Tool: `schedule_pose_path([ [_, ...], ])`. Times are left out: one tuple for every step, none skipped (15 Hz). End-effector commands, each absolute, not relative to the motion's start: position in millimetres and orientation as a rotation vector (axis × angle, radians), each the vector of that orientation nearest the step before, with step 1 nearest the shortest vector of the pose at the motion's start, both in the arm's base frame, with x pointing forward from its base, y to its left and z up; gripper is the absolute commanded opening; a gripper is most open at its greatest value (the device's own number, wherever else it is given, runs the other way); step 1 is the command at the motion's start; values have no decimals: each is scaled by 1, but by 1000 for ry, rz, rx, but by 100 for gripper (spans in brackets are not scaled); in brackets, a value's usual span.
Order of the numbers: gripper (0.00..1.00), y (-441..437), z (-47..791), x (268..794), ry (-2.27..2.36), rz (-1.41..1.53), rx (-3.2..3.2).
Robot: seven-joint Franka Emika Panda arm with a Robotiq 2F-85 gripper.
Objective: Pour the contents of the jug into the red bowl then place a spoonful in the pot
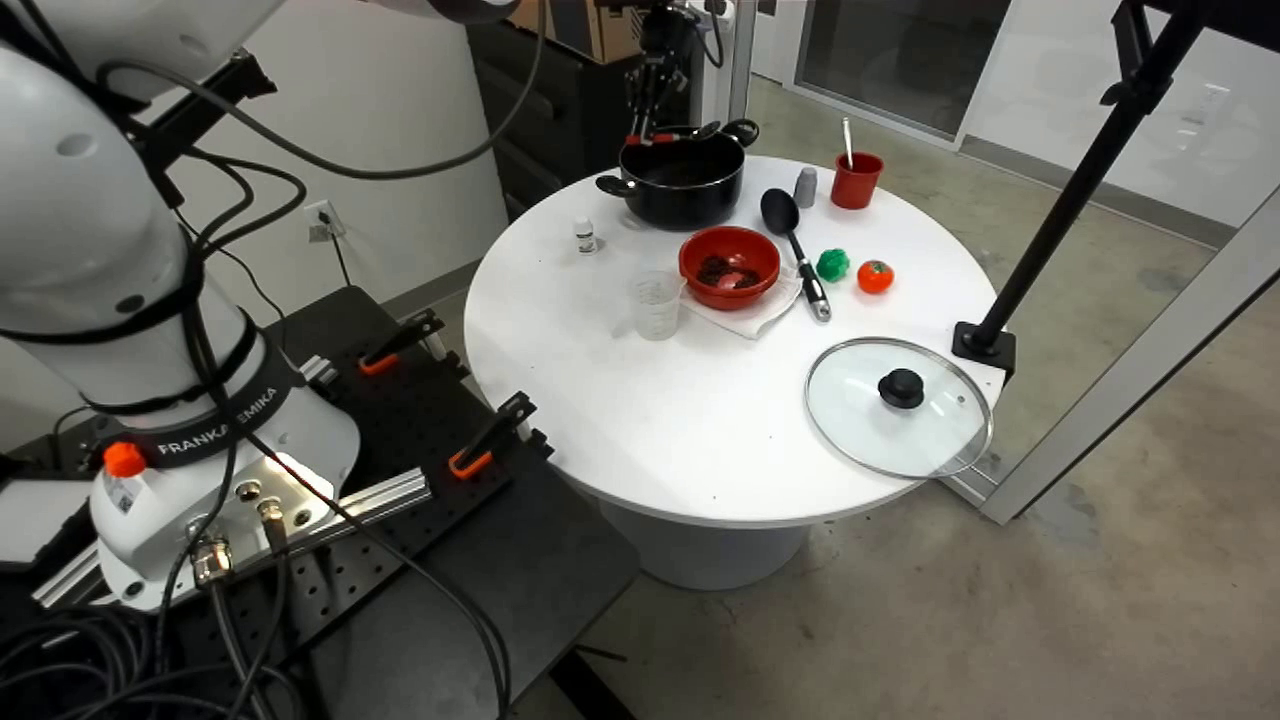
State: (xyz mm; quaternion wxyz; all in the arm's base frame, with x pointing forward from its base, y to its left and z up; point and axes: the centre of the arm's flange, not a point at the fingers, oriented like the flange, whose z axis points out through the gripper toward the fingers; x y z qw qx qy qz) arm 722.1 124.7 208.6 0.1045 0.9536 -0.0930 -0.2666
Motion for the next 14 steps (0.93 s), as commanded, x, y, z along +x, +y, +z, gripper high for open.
schedule_pose_path([
  [5,142,209,786,-281,-806,2788],
  [5,142,207,787,-273,-809,2783],
  [5,143,206,787,-262,-808,2775],
  [5,144,205,788,-252,-811,2770],
  [5,146,203,789,-248,-809,2761],
  [5,148,202,790,-243,-802,2755],
  [5,151,202,791,-236,-791,2745],
  [5,152,202,791,-239,-778,2736],
  [5,154,202,791,-244,-755,2723],
  [5,156,203,791,-247,-734,2708],
  [5,157,204,791,-248,-719,2689],
  [5,157,206,791,-252,-699,2670],
  [5,157,208,792,-256,-680,2646],
  [5,158,209,792,-255,-659,2626],
])
